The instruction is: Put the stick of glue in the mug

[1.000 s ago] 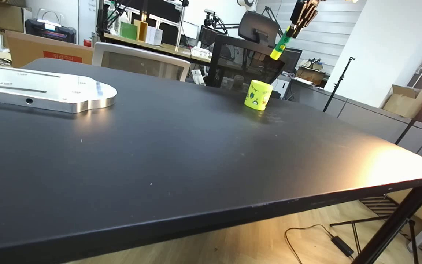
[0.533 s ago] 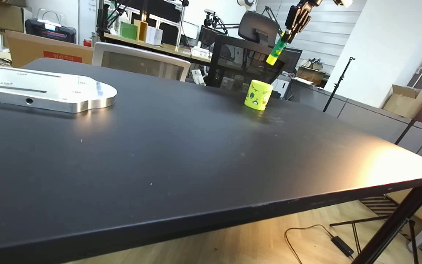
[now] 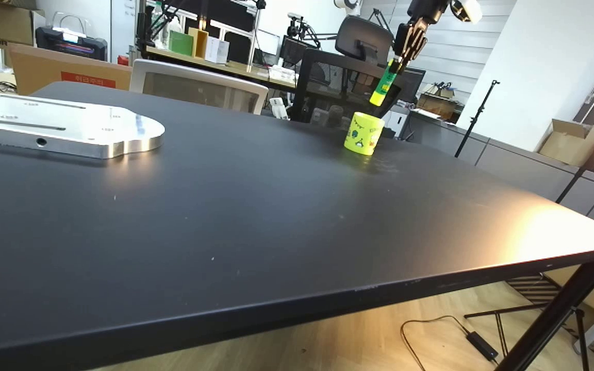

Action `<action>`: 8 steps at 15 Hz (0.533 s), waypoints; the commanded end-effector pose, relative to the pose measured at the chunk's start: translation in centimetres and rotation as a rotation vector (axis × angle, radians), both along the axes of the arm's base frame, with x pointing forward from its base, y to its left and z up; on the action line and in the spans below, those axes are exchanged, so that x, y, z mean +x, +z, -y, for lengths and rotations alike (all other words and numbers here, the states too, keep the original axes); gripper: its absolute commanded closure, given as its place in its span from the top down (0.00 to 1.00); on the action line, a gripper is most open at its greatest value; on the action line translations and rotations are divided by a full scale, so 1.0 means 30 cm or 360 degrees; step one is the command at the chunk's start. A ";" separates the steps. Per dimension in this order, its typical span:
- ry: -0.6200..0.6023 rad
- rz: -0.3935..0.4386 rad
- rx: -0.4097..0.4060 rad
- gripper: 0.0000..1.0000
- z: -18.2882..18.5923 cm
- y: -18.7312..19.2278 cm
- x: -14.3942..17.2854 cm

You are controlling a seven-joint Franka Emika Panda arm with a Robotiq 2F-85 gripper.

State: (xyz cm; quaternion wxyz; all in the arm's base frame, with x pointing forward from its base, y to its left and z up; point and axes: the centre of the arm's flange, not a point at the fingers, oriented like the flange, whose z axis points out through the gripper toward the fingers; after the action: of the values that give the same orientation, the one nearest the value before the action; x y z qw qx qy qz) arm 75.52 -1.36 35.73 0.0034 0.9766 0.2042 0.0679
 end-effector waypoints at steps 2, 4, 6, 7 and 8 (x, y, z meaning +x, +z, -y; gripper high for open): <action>-0.0005 -0.0087 0.0000 0.08 -0.001 -0.055 0.085; -0.0002 -0.0098 -0.0001 0.08 0.001 -0.090 0.097; 0.0001 -0.0099 -0.0007 0.08 0.001 -0.125 0.104; 0.0003 -0.0101 -0.0005 0.08 0.001 -0.138 0.108; 0.0004 -0.0105 -0.0005 0.08 0.001 -0.156 0.111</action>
State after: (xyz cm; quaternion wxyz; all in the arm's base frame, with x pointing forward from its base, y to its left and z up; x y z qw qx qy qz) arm 76.76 -1.45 31.31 -0.0051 0.9780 0.2051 0.0366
